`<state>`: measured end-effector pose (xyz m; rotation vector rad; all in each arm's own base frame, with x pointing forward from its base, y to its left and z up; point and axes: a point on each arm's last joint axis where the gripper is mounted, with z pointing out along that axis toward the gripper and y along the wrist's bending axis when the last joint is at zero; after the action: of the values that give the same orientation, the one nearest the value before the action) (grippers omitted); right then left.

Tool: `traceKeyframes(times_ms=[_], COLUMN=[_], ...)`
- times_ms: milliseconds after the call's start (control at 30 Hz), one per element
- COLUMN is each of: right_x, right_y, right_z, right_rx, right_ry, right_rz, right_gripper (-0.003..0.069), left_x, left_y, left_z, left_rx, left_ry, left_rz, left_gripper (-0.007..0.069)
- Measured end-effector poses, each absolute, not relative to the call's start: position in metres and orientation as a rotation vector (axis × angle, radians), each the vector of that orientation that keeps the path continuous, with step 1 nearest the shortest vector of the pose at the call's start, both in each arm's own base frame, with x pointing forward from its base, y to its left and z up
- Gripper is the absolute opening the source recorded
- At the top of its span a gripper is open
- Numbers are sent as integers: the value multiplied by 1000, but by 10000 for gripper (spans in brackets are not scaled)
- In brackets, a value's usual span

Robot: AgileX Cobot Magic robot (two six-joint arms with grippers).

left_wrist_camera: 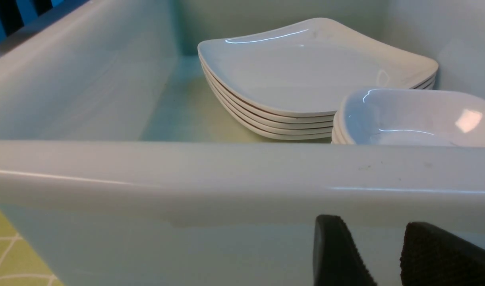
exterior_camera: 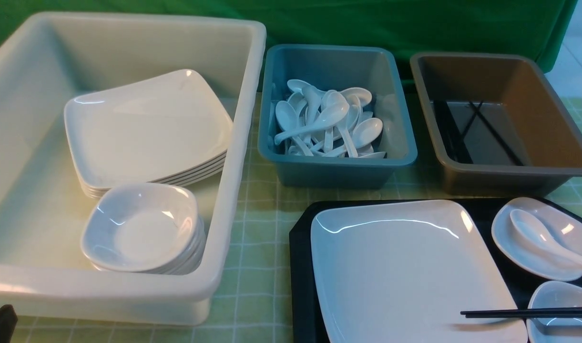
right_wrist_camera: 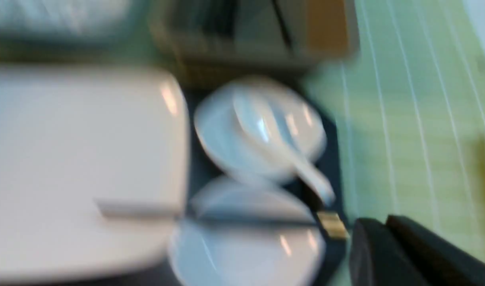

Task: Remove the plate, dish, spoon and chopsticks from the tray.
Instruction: Use the right arm to grab a pair of chopsticks from the plate

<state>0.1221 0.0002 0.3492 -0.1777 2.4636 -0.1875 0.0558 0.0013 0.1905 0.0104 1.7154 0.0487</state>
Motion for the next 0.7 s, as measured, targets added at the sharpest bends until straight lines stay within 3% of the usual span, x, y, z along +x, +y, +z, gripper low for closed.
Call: traceKeyframes(times_ms=[100, 200, 333, 467, 567, 700], right_x=[152, 191, 219, 230, 235, 239], right_y=[4, 12, 26, 48, 59, 63], right_z=[336, 302, 266, 245, 235, 226], right_rx=[-291, -394, -641, -1064, -1426, -1615], right_ry=[2607, 2807, 2936, 2892, 2783, 2723], right_rz=[-223, -221, -272, -348, -381, -386], right_gripper=[67, 118, 237, 353, 375, 379], left_x=[56, 56, 56, 56, 56, 56], left_y=[1, 1, 1, 1, 1, 1], left_z=[190, 190, 190, 190, 190, 190], left_rx=[10, 12, 12, 13, 13, 13], left_ry=[1715, 1715, 1715, 1715, 1715, 1715], left_rz=[49, 50, 50, 51, 51, 51], left_gripper=[232, 232, 232, 232, 232, 232])
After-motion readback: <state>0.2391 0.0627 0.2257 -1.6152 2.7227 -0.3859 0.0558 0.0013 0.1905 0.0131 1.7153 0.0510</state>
